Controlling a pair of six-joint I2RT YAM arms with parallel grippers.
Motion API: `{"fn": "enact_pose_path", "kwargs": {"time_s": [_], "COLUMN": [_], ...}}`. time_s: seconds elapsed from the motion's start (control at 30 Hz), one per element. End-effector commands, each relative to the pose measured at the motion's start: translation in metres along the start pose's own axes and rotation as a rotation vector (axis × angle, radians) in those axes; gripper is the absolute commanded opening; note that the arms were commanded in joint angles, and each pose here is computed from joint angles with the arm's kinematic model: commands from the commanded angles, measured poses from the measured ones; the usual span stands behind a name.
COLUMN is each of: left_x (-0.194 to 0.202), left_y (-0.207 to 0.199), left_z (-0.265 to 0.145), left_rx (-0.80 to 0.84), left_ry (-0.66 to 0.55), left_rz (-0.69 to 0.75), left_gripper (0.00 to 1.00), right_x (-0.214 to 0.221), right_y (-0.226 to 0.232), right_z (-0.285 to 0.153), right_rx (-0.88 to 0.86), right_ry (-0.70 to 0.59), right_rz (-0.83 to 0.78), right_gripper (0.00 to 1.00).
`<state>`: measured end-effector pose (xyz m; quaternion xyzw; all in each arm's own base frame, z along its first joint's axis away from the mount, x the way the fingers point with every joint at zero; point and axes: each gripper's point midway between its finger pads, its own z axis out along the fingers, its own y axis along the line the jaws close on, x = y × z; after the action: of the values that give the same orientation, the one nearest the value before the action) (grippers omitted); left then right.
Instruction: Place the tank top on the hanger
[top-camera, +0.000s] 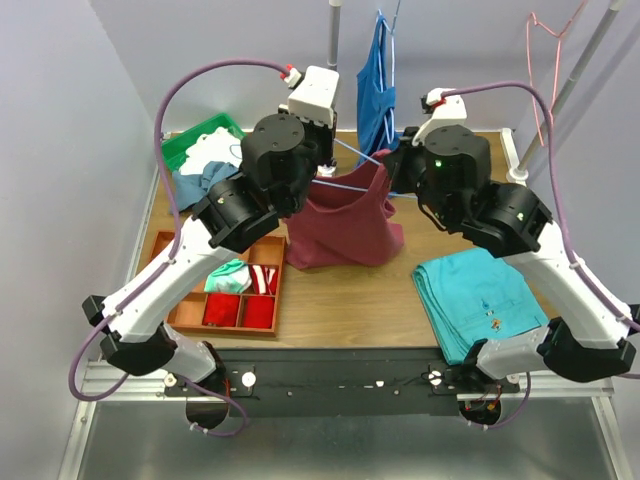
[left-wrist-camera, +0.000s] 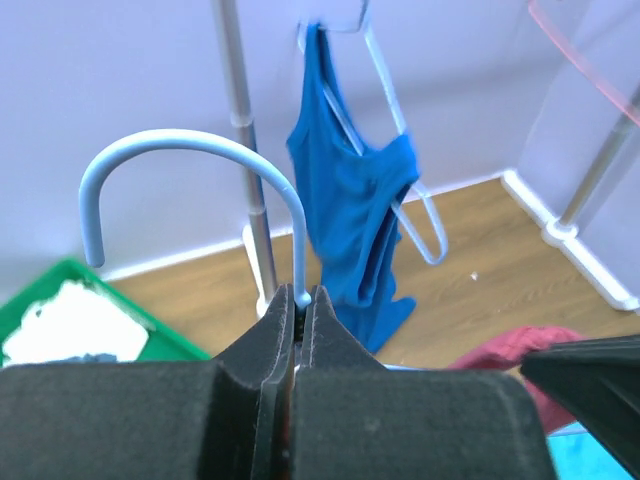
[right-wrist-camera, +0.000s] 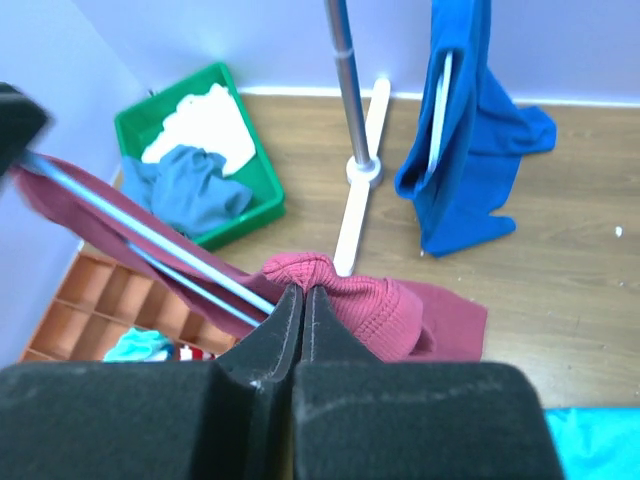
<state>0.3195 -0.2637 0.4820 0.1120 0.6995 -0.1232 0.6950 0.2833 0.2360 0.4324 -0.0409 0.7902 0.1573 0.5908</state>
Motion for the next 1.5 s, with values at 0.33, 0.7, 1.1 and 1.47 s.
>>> {"fn": "enact_pose_path", "kwargs": {"time_s": [0.33, 0.7, 1.1, 1.47], "left_x": [-0.092, -0.157, -0.052, -0.002], "left_y": [-0.017, -0.062, -0.100, -0.099], "left_z": [-0.040, -0.087, -0.077, -0.062], "left_rx": [0.068, 0.261, 0.342, 0.466], "left_ry": [-0.153, -0.305, -0.124, -0.022], "left_rz": [0.160, 0.048, 0.112, -0.063], "left_gripper": [0.00, 0.00, 0.00, 0.00], "right_x": [-0.083, -0.117, -0.020, 0.059], "right_y": [-0.018, -0.011, -0.018, -0.012], "right_z": [-0.082, -0.129, -0.111, -0.101], "right_rx": [-0.137, -0.317, -0.353, -0.431], "right_ry": [-0.185, -0.313, -0.124, 0.047], "right_rz": [-0.015, -0.039, -0.094, -0.096], "right_gripper": [0.57, 0.68, 0.72, 0.72]}}
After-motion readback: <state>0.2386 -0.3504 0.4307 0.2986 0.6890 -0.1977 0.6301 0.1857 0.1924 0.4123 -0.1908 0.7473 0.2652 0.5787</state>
